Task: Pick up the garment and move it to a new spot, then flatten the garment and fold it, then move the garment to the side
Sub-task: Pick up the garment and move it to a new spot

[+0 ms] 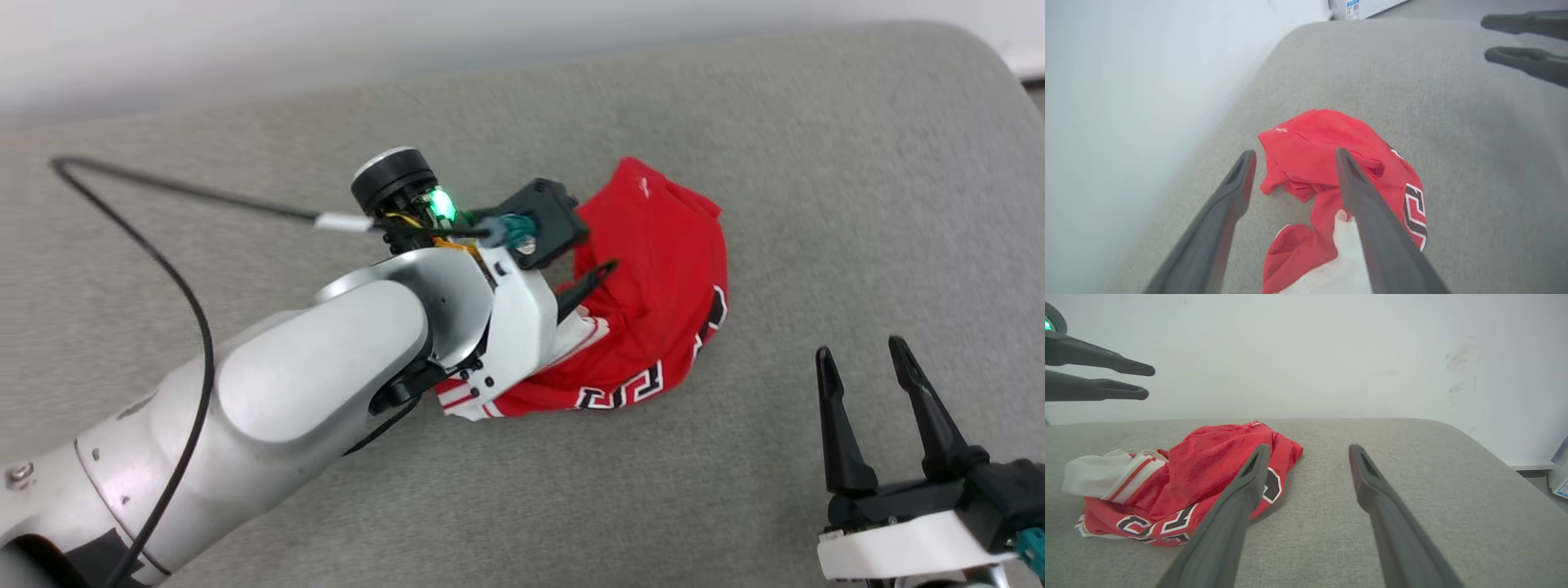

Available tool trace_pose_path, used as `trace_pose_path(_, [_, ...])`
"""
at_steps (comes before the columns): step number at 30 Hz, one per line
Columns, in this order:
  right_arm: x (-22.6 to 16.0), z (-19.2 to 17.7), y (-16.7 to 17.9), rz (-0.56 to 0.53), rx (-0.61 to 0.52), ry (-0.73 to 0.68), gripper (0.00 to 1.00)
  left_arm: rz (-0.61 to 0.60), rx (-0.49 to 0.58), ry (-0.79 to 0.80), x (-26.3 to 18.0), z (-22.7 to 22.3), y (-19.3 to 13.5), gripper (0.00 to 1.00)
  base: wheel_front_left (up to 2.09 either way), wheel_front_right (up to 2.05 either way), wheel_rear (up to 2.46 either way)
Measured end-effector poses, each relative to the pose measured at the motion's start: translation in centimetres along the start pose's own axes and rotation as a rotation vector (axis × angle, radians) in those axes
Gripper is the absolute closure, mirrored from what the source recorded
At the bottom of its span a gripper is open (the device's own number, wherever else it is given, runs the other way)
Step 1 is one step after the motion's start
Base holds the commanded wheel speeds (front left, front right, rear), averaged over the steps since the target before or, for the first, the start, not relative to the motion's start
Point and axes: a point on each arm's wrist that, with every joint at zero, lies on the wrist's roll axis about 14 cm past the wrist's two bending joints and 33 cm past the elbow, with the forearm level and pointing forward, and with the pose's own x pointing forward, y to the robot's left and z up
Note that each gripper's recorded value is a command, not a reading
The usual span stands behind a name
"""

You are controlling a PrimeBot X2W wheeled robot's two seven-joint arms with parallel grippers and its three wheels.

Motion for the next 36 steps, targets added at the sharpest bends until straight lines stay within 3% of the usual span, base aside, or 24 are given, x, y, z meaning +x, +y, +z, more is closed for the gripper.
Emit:
trace_pose_path(9, [-0.3, 1.3, 1.7, 0.057, 0.003, -0.045, 0.0, 0.426, 0.01, -0.356, -7.1, 4.2, 4.4, 0.0, 0.0, 0.0, 0.0])
trace_pose_path(12, [-0.2, 1.7, 2.2, 0.075, 0.005, -0.055, 0.0, 0.578, 0.023, -0.378, -9.6, 2.8, 5.6, 0.0, 0.0, 0.0, 0.0])
trace_pose_path(18, [-0.3, 1.9, 2.8, 0.096, 0.004, -0.065, 0.0, 0.836, -0.067, -0.375, -14.0, -0.2, 7.1, 0.0, 0.0, 0.0, 0.0])
trace_pose_path(25, [-0.5, 2.1, 3.1, 0.105, 0.001, -0.069, 0.0, 1.064, -0.125, -0.383, -18.7, -2.5, 6.7, 0.0, 0.0, 0.0, 0.0])
trace_pose_path(36, [-1.6, 2.5, 3.3, 0.115, -0.001, -0.077, 0.0, 1.23, -0.216, -0.367, -22.9, -6.0, 3.3, 0.0, 0.0, 0.0, 0.0])
